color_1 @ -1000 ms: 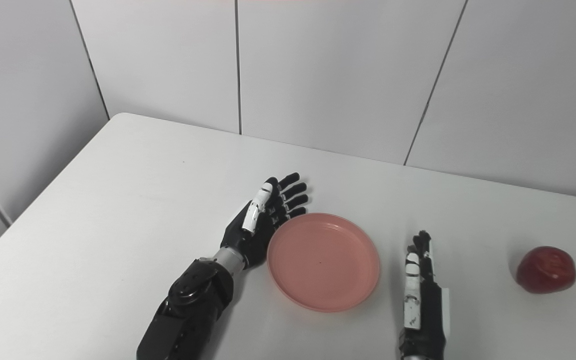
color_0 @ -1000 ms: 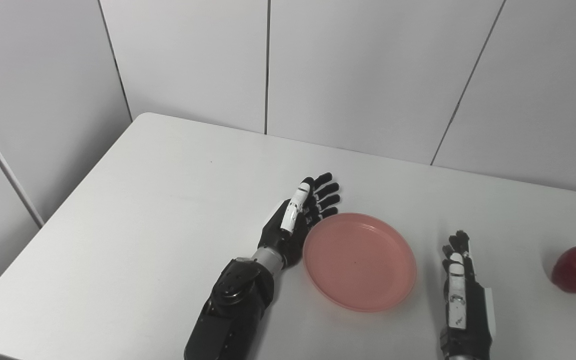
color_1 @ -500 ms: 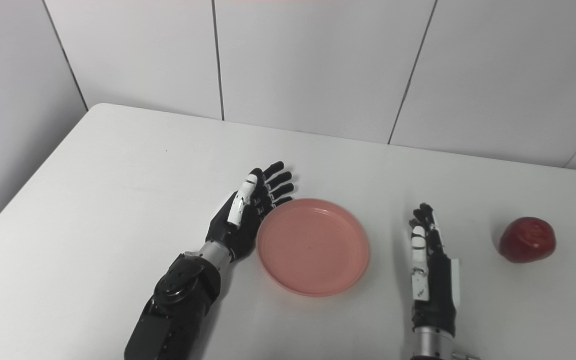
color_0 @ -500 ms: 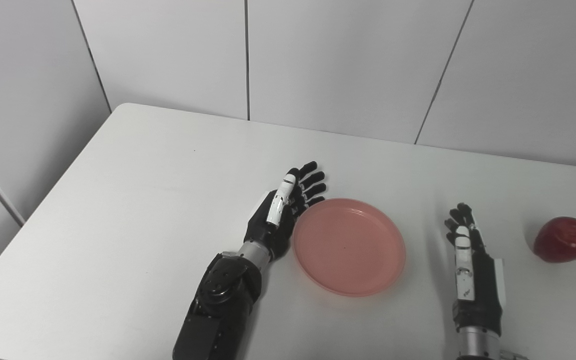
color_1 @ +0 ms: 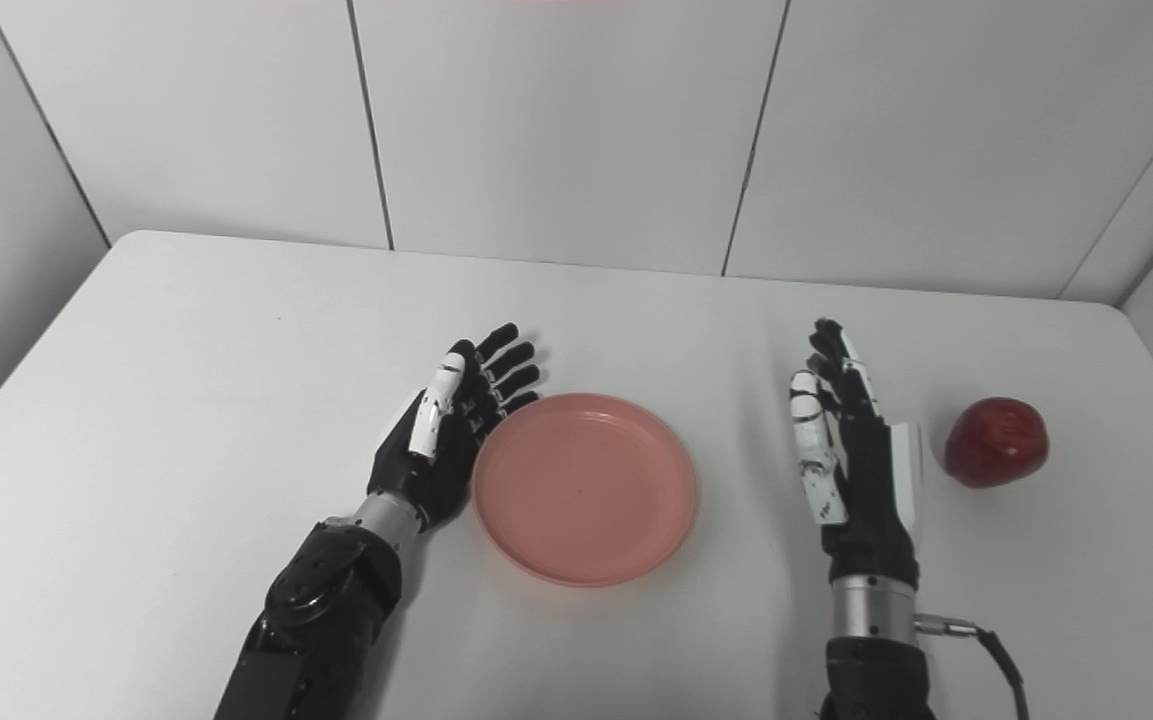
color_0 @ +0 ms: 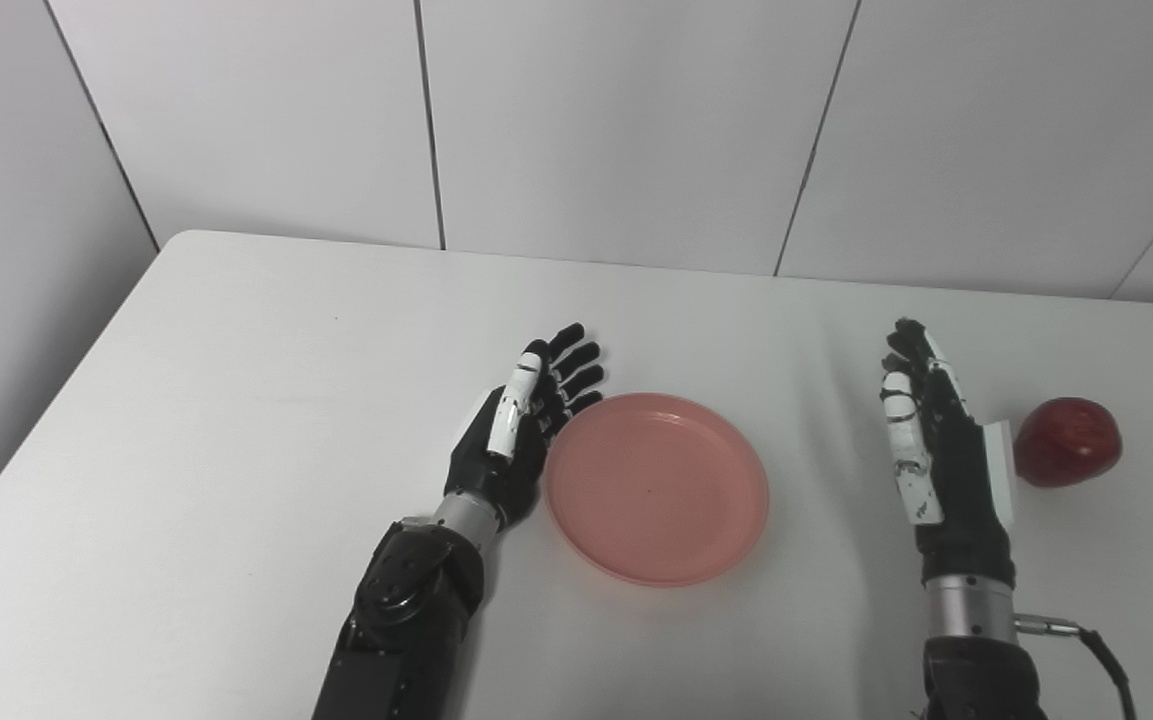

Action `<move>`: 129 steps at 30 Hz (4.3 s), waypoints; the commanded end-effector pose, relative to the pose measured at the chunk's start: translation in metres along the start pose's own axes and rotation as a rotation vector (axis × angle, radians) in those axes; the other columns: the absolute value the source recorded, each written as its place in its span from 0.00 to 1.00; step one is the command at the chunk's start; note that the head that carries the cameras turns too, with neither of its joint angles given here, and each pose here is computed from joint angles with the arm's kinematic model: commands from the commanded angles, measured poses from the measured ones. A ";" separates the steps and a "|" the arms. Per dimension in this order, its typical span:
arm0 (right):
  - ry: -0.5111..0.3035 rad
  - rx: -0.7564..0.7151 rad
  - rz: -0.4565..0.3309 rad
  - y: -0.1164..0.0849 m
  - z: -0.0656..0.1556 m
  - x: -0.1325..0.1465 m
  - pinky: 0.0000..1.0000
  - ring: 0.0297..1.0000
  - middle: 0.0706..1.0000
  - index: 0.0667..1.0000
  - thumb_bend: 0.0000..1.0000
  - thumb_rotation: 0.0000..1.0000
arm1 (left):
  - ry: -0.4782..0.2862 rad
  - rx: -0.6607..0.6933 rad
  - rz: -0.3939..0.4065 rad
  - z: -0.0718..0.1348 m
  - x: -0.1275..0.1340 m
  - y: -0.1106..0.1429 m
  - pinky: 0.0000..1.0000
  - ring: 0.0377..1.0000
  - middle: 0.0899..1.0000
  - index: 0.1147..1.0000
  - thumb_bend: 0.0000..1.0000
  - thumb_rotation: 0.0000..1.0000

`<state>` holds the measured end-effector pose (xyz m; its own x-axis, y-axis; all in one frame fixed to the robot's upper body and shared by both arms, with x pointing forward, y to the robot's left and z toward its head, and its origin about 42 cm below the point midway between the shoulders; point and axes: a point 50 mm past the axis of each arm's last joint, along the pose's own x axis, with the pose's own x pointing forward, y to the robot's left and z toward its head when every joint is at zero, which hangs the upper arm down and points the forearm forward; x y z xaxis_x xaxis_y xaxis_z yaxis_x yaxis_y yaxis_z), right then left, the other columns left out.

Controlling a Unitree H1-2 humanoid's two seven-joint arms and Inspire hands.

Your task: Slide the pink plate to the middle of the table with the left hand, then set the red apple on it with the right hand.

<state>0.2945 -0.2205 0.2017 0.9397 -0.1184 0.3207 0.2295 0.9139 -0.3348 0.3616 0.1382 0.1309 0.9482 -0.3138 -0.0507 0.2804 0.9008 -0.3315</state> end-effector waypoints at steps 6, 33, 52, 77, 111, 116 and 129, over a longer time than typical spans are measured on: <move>-0.099 -0.108 -0.089 -0.021 0.029 0.018 0.77 0.85 0.86 0.87 0.56 0.96 | 0.096 -0.030 0.063 -0.022 -0.011 0.026 0.91 0.90 0.89 0.87 0.37 1.00; 0.000 -0.548 -0.357 -0.095 0.017 0.035 0.76 0.86 0.90 0.95 0.94 0.51 | 0.087 -0.051 0.080 -0.020 -0.010 0.070 0.92 0.92 0.91 0.89 0.35 1.00; 0.178 -0.613 -0.317 -0.095 -0.027 0.042 0.70 0.87 0.95 0.98 1.00 0.57 | 0.093 -0.054 0.076 -0.020 -0.010 0.084 0.93 0.92 0.91 0.89 0.33 1.00; 0.245 -0.602 -0.324 -0.106 -0.056 0.059 0.73 0.88 0.93 0.96 1.00 0.51 | 0.095 -0.052 0.081 -0.019 -0.013 0.086 0.93 0.91 0.91 0.89 0.33 1.00; 0.358 -0.526 -0.270 -0.103 -0.067 0.083 0.69 0.82 0.88 0.92 1.00 0.51 | 0.104 -0.046 0.072 -0.015 -0.016 0.091 0.93 0.92 0.92 0.89 0.33 1.00; 0.378 -0.526 -0.262 -0.104 -0.074 0.082 0.72 0.84 0.89 0.92 1.00 0.48 | 0.104 -0.050 0.078 -0.016 -0.016 0.091 0.93 0.92 0.91 0.89 0.33 1.00; 0.416 -0.557 -0.258 -0.109 -0.085 0.084 0.72 0.84 0.89 0.91 1.00 0.43 | 0.101 -0.058 0.070 -0.017 -0.017 0.090 0.93 0.92 0.91 0.88 0.33 1.00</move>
<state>0.3584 -0.3550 0.1638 0.8426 -0.5373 0.0374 0.3877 0.5568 -0.7347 0.3868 0.2103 0.1231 0.9530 -0.3028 0.0025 0.2836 0.8895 -0.3582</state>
